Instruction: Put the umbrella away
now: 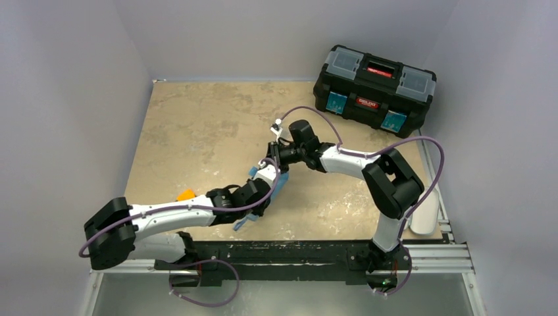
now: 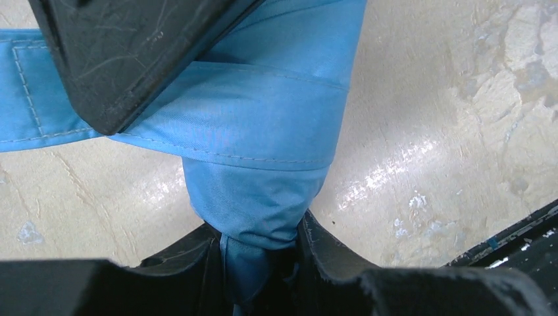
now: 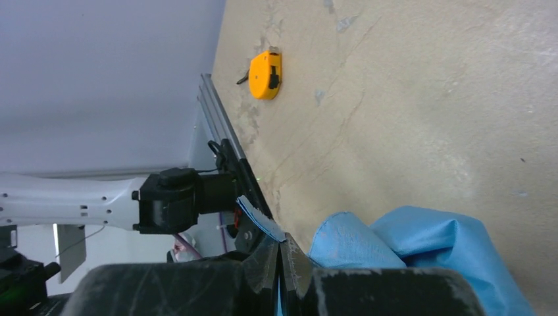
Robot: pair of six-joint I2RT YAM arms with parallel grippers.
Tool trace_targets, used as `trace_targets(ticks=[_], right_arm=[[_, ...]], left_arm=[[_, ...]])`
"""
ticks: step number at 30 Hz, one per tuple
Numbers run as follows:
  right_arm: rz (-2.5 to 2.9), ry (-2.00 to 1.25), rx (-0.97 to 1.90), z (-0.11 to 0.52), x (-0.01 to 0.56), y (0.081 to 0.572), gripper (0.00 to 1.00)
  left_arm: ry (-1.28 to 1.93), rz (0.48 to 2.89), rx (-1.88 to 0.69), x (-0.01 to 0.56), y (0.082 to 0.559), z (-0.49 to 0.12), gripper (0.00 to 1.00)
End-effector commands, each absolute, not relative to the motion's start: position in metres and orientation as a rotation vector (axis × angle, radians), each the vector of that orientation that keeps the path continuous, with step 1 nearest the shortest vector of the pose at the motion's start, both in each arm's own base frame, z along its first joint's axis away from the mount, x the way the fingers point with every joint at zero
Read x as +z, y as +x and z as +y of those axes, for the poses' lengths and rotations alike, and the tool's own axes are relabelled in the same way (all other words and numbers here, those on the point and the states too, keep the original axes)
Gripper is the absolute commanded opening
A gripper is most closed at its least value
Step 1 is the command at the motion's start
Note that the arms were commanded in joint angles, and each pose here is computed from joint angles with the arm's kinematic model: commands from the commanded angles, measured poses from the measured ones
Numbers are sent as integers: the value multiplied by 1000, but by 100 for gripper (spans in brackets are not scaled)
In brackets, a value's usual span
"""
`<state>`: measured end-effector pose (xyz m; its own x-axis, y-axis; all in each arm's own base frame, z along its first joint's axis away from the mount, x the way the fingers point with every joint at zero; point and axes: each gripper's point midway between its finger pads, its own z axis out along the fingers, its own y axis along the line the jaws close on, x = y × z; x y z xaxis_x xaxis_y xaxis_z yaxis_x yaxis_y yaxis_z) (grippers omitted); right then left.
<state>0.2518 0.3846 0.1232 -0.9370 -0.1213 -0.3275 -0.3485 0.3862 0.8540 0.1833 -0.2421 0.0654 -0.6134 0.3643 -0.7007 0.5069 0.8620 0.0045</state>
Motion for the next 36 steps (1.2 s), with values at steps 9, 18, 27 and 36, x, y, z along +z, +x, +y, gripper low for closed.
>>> trace_targets(ticks=[9,18,27,36], right_arm=[[2201,-489,1696,404,204,262,0],[2177,-507,1703,415,230,272,0],[2241,-428,1625,428,222,296,0],[2399,-303,1478,435,169,321,0]], left_arm=[[779,2137,-354,98,190,-271,0],[919,2026,-64,110,205,-273,0],[999,1823,376,115,203,-285,0],[1053,1755,606,94,193,-293,0]])
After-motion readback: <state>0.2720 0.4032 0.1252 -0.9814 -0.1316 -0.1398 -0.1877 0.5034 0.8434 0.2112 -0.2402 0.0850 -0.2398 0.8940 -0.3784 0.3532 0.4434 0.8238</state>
